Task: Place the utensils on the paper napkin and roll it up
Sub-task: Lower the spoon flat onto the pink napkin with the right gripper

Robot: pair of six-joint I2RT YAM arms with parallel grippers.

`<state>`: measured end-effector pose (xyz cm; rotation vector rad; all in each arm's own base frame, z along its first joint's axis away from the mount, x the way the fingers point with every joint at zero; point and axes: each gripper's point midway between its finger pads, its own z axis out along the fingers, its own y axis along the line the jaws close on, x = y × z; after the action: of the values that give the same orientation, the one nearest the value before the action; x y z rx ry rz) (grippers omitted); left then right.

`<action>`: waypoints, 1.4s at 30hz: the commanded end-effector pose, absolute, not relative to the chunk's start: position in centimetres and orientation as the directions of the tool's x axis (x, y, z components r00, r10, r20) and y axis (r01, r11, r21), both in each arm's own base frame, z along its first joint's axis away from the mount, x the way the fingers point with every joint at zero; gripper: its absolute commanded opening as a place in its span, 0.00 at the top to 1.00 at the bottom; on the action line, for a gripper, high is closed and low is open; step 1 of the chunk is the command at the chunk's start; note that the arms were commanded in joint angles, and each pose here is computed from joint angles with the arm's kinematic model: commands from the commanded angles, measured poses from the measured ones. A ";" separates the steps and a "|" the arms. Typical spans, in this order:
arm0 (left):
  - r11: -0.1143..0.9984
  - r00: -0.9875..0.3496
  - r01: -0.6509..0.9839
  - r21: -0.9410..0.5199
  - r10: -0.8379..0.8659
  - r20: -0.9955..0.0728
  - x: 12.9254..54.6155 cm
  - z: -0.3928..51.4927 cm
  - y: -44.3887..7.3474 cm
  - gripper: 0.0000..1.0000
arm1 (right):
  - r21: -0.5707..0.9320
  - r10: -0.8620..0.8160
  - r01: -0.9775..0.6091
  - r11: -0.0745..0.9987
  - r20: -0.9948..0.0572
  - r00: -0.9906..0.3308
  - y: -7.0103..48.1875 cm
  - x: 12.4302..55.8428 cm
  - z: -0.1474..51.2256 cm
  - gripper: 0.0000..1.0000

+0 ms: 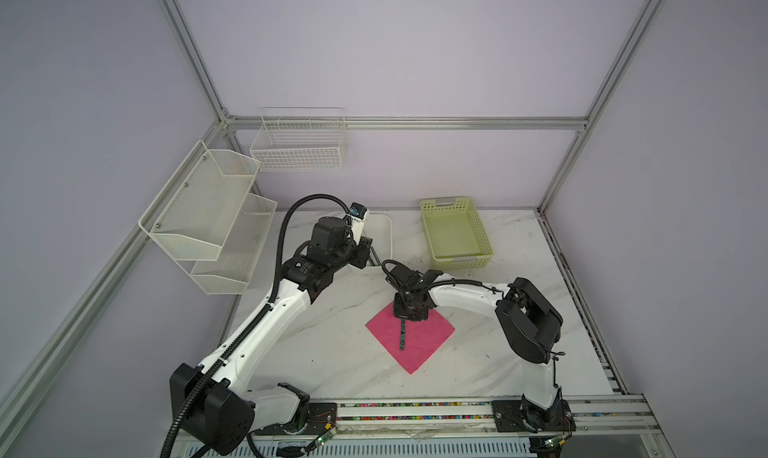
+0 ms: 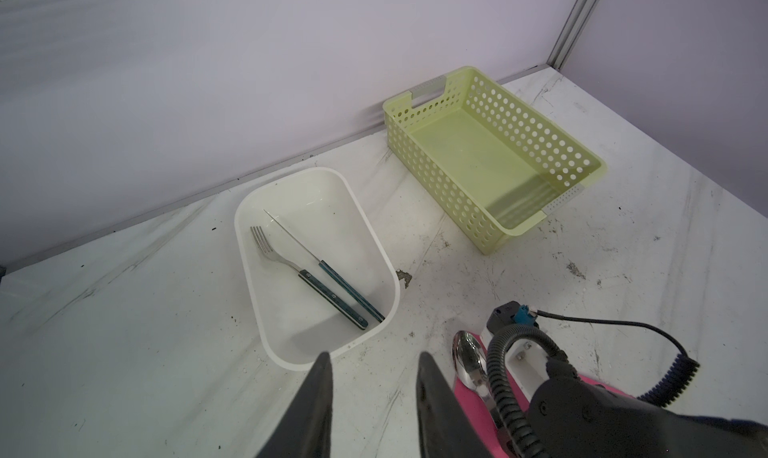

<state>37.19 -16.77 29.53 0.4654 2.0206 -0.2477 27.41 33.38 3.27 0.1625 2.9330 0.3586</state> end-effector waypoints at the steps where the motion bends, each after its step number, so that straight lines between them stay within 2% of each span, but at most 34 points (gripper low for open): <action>1: 0.900 -0.389 0.433 0.046 0.233 -0.892 36.6 29.9 -16.6 0.66 | 0.247 0.153 0.102 0.964 -0.197 -0.968 33.2 28.4 4.2 0.86; 42: 0.898 -0.387 0.436 0.054 0.242 -0.890 36.5 29.9 -16.8 0.66 | 0.191 0.101 0.068 0.979 -0.173 -0.980 32.9 28.2 3.0 0.85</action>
<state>37.15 -16.88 29.53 0.4673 2.0196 -0.2405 28.04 33.26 3.38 0.1260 2.9341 0.3102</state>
